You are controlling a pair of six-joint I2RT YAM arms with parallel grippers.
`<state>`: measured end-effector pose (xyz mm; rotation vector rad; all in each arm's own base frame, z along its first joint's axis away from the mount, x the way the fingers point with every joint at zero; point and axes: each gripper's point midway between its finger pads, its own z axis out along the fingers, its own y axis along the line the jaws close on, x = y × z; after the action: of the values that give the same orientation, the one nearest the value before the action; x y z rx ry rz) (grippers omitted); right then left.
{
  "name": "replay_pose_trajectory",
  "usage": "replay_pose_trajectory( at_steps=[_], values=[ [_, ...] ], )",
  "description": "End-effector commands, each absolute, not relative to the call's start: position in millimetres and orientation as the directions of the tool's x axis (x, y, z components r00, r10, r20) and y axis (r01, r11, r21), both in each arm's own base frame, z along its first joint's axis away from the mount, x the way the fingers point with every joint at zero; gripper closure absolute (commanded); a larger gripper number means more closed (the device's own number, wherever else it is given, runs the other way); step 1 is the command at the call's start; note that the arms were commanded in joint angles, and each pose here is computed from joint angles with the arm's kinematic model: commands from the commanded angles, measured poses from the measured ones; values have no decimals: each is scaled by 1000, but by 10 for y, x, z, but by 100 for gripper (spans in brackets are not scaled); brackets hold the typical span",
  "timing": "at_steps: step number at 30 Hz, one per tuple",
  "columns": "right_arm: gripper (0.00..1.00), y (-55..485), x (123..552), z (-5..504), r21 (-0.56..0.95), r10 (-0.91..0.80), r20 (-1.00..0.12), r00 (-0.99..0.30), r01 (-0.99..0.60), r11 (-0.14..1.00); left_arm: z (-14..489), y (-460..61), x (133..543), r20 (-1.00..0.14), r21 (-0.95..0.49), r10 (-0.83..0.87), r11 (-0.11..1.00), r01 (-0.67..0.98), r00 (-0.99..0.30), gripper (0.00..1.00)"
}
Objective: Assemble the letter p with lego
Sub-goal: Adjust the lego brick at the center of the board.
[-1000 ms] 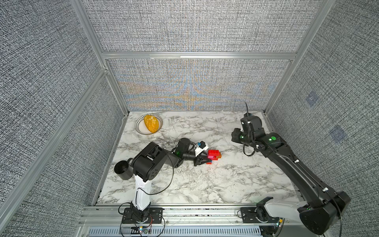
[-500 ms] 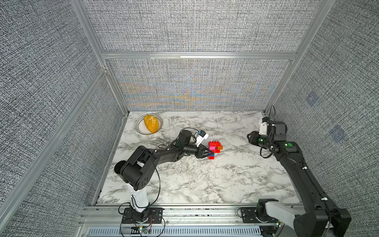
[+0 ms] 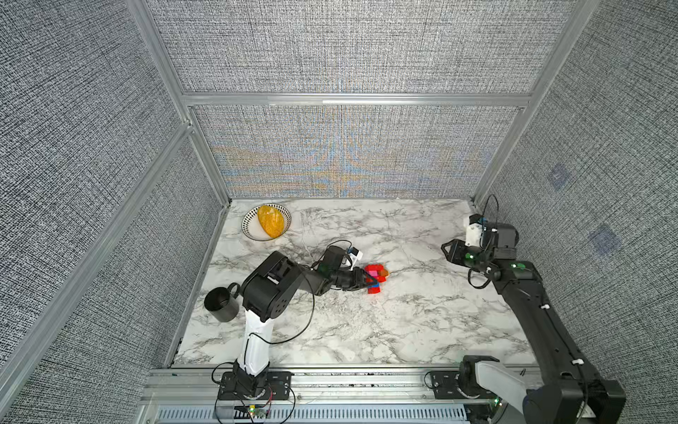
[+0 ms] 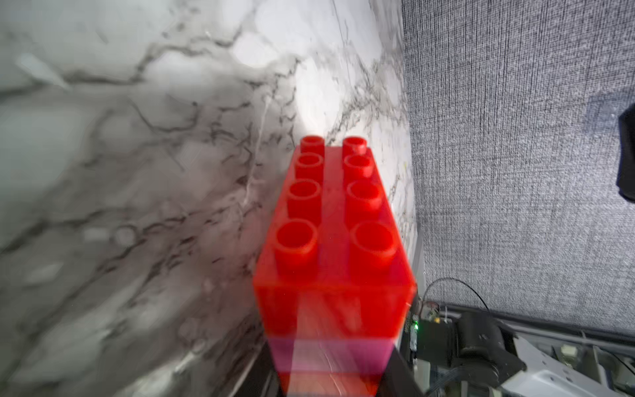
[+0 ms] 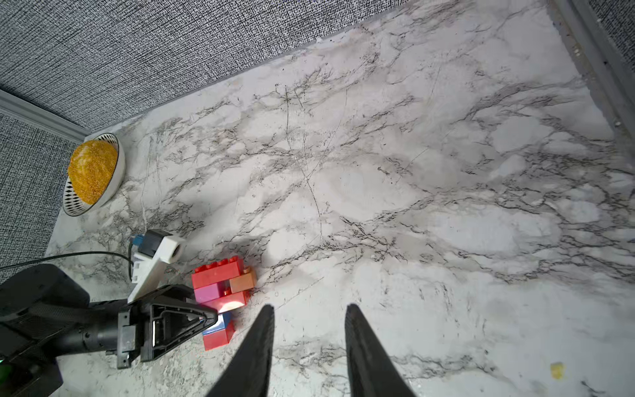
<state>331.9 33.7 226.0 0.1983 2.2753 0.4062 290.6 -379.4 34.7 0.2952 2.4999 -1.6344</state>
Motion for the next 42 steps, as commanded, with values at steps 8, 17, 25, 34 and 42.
replay_pose_trajectory(
  at_steps=[8,17,25,34,42],
  values=[
    [61,343,3306,2324,340,252,-718,-649,-11,940,149,-3730,2865,-146,-877,71,452,163,-987,88],
    [60,348,3289,2353,339,248,-724,-644,-18,941,161,-3492,2781,-136,-767,165,606,209,-977,0],
    [59,347,3260,2374,334,243,-733,-636,-25,942,382,-3151,2855,-196,-601,220,743,294,-956,0],
    [55,67,3313,2435,232,233,-822,-519,67,970,1409,-2301,3330,-670,-150,229,889,432,-706,0],
    [51,-79,3342,2286,205,216,-956,-200,72,976,2353,-779,3402,-954,166,163,986,7,-252,0]
  ],
)
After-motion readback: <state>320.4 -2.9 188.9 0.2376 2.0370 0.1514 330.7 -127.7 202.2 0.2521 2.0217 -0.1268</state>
